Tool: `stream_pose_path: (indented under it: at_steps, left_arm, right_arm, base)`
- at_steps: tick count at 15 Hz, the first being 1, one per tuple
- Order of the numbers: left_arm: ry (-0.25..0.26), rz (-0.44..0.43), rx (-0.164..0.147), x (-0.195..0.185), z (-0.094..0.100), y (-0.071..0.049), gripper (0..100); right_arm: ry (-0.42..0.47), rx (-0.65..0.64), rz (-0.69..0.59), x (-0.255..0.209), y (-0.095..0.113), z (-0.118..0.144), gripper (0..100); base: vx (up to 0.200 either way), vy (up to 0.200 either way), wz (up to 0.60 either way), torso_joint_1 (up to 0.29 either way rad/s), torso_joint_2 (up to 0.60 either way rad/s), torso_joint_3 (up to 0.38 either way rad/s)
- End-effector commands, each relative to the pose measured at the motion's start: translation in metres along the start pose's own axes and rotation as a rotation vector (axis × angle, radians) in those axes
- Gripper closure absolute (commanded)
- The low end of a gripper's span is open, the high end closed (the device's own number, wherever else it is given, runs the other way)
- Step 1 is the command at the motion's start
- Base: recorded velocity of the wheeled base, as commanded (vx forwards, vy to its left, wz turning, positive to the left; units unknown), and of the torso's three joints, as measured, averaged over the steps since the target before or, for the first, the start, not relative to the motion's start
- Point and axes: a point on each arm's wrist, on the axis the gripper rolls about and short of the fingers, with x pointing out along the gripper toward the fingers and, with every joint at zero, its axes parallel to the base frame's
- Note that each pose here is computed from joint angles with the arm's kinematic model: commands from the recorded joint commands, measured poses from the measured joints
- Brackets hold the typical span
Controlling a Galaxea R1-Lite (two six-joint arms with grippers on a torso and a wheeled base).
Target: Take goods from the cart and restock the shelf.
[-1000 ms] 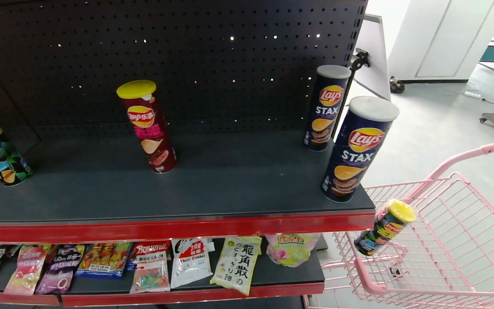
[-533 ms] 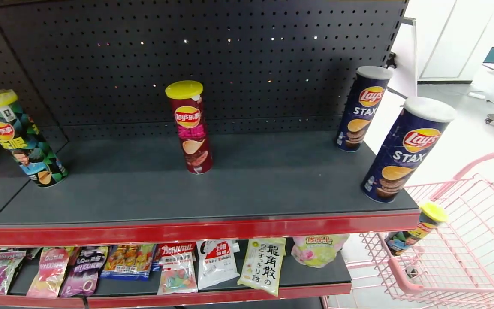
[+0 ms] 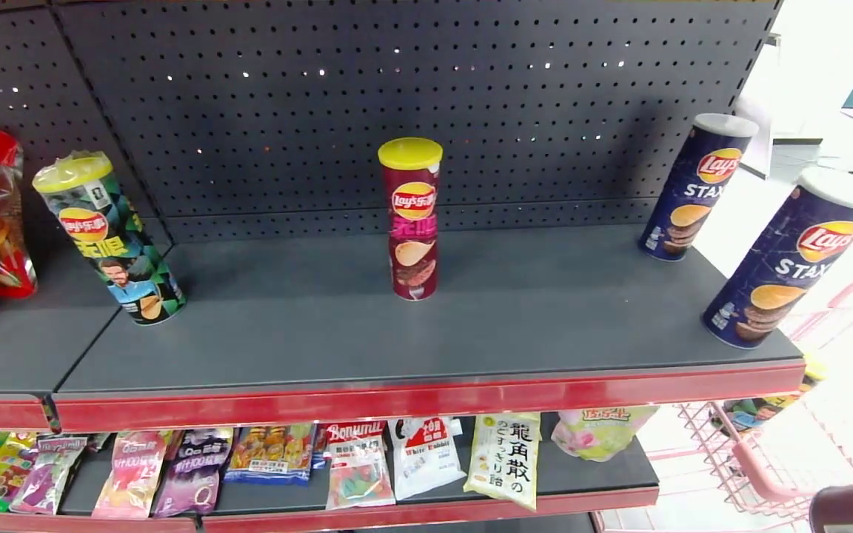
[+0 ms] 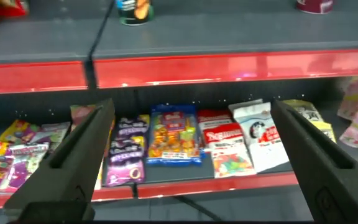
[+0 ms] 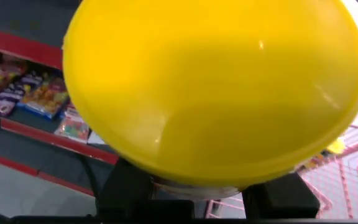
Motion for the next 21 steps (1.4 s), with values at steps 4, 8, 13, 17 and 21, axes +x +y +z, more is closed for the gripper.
stream_pose_path:
  at_steps: [4,8,13,17,21]
  left_arm:
    - [0.001,0.001,0.0,0.0,0.0,0.0,0]
    - [0.001,0.001,0.002,0.0,0.0,0.0,0]
    - [0.001,0.001,0.002,0.0,0.0,0.0,0]
    - [0.001,0.0,-0.002,0.0,0.0,0.0,0]
    - [0.013,-0.002,0.001,0.001,0.0,0.0,0]
  right_arm:
    - [0.04,0.019,0.103,0.037,-0.006,0.026,100]
    - [0.072,0.025,0.125,0.046,-0.007,0.027,100]
    - [0.078,0.026,0.129,0.046,-0.007,0.027,100]
    - [0.073,0.023,0.168,0.046,-0.006,0.027,100]
    - [0.086,0.018,0.197,0.053,-0.006,0.031,100]
  base:
    - [0.0,0.05,0.0,-0.001,0.0,-0.001]
    - [0.05,0.0,0.0,0.003,0.0,-0.002]
    - [0.2,0.0,0.0,0.004,0.01,0.007]
    - [0.0,0.0,0.0,0.0,0.0,0.0]
    - [0.0,0.0,0.0,0.0,0.0,0.0]
